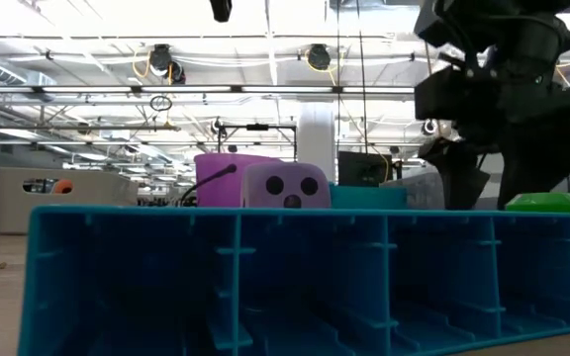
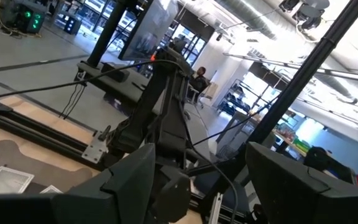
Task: Pick & Place Toys
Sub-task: Put the orange game piece into the blue bin
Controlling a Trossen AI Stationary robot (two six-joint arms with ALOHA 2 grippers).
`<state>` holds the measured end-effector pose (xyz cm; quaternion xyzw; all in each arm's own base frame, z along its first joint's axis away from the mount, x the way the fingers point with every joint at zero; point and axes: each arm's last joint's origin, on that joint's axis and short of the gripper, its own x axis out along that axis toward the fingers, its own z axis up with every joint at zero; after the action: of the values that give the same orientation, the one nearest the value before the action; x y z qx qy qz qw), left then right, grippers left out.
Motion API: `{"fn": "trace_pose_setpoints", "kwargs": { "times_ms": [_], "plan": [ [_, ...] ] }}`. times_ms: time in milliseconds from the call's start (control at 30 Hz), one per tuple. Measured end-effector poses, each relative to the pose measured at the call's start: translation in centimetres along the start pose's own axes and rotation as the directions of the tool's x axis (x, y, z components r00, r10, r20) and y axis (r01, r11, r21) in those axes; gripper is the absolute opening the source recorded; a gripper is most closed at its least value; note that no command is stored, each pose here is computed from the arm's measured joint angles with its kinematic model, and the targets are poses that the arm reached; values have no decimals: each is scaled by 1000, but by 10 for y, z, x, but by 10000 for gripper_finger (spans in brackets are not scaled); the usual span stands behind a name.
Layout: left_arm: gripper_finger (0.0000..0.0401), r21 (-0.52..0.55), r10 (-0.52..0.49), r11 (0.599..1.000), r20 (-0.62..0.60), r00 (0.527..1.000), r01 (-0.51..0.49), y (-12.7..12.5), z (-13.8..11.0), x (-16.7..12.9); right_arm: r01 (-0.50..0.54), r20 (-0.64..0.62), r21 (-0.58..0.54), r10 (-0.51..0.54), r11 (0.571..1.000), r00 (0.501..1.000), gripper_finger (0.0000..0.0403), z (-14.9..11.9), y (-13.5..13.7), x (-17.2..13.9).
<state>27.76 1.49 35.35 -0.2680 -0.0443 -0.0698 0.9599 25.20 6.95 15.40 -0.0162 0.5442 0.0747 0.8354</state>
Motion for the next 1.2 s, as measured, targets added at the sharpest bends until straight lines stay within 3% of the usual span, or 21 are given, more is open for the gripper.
{"fn": "trace_pose_setpoints", "kwargs": {
  "times_ms": [267, 567, 933, 1100, 1200],
  "plan": [
    [255, -4, 4, 1000, -7, 1000, -4, 0, -1, 0, 31, -27, 9, -31, 999, 999, 244, -2, -1, 7],
    [255, -10, 11, 1000, -18, 1000, -11, 1, -2, 0, 84, -20, 10, -84, 996, 996, 134, -2, -3, 7],
    [255, -20, 11, 1000, -18, 1000, -12, 1, -2, 0, 84, -6, 45, -84, 995, 996, 152, 2, -5, 3],
    [255, -16, 11, 1000, -13, 1000, -11, 1, -1, 0, 69, 149, 115, -86, 991, 985, 131, 31, -12, -28],
    [255, -14, 18, 1000, -4, 1000, -19, 4, 1, -1, 85, 277, 160, -127, 984, 952, 131, 52, -20, -59]
  ]
}}
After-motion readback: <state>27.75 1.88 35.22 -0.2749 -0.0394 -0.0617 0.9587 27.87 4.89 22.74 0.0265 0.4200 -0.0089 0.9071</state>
